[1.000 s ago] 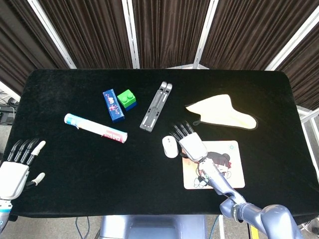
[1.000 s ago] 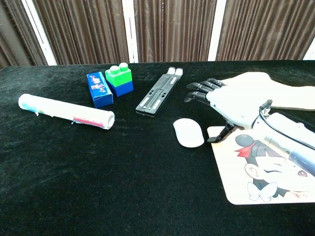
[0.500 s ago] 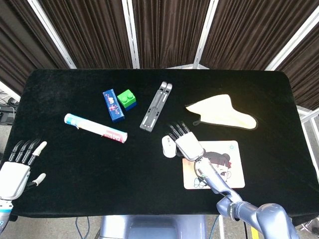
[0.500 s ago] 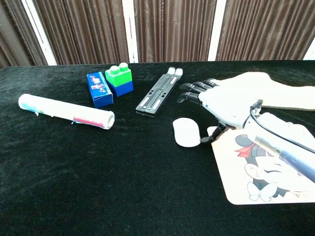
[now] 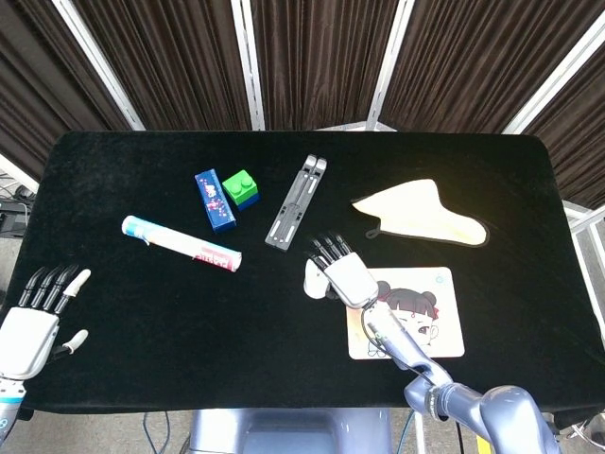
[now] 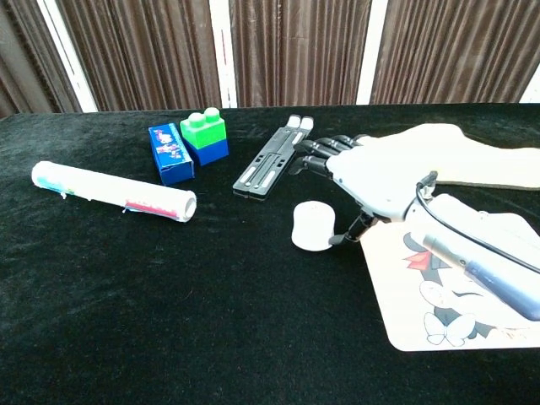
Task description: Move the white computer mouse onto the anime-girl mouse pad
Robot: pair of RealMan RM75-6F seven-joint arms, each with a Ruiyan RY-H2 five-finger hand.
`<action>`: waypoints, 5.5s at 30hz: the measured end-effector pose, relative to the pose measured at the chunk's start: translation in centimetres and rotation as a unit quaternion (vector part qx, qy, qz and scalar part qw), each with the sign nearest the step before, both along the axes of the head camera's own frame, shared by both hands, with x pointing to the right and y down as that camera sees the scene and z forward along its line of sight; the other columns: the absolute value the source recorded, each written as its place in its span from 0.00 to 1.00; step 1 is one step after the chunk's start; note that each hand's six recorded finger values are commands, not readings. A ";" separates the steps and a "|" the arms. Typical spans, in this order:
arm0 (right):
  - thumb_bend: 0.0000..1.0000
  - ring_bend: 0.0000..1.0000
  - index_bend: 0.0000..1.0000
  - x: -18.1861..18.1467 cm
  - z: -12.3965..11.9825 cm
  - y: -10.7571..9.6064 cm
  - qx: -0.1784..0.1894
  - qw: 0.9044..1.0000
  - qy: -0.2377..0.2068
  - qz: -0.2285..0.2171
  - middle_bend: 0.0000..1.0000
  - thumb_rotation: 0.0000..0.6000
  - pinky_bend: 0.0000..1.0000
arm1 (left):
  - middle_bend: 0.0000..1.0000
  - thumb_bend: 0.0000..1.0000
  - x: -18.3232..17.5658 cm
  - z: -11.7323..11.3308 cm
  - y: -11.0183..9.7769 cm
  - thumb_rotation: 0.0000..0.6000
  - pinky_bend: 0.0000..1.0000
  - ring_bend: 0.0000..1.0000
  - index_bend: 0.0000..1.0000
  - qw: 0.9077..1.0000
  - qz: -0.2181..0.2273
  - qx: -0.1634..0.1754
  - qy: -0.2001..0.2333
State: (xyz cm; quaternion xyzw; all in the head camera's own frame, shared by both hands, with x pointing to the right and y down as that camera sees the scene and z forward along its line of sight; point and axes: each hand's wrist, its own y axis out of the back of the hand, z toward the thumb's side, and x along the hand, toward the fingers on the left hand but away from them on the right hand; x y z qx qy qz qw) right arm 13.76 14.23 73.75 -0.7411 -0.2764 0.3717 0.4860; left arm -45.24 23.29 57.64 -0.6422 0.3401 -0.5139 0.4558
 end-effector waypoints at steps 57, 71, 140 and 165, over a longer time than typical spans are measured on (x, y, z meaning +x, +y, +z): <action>0.09 0.00 0.40 -2.9 2.2 -1.0 -0.018 0.993 0.107 -0.045 0.15 1.00 0.00 | 0.00 0.22 -0.2 0.8 0.0 1.00 0.00 0.00 0.00 0.999 -0.004 -0.032 0.006; 0.14 0.00 0.50 -2.6 0.3 -1.1 0.018 0.994 0.089 -0.067 0.22 1.00 0.00 | 0.00 0.22 -0.2 1.0 0.0 1.00 0.00 0.00 0.00 0.999 -0.005 -0.036 0.007; 0.12 0.00 0.56 12.9 -3.0 3.1 0.067 0.925 0.190 -0.322 0.25 1.00 0.00 | 0.00 0.22 0.1 1.3 0.1 1.00 0.00 0.00 0.00 0.999 -0.003 -0.035 0.005; 0.07 0.00 0.28 13.9 -3.4 2.6 0.102 0.899 0.271 -0.328 0.03 1.00 0.00 | 0.00 0.22 -0.2 1.2 -0.1 1.00 0.00 0.00 0.00 0.999 -0.009 -0.033 0.008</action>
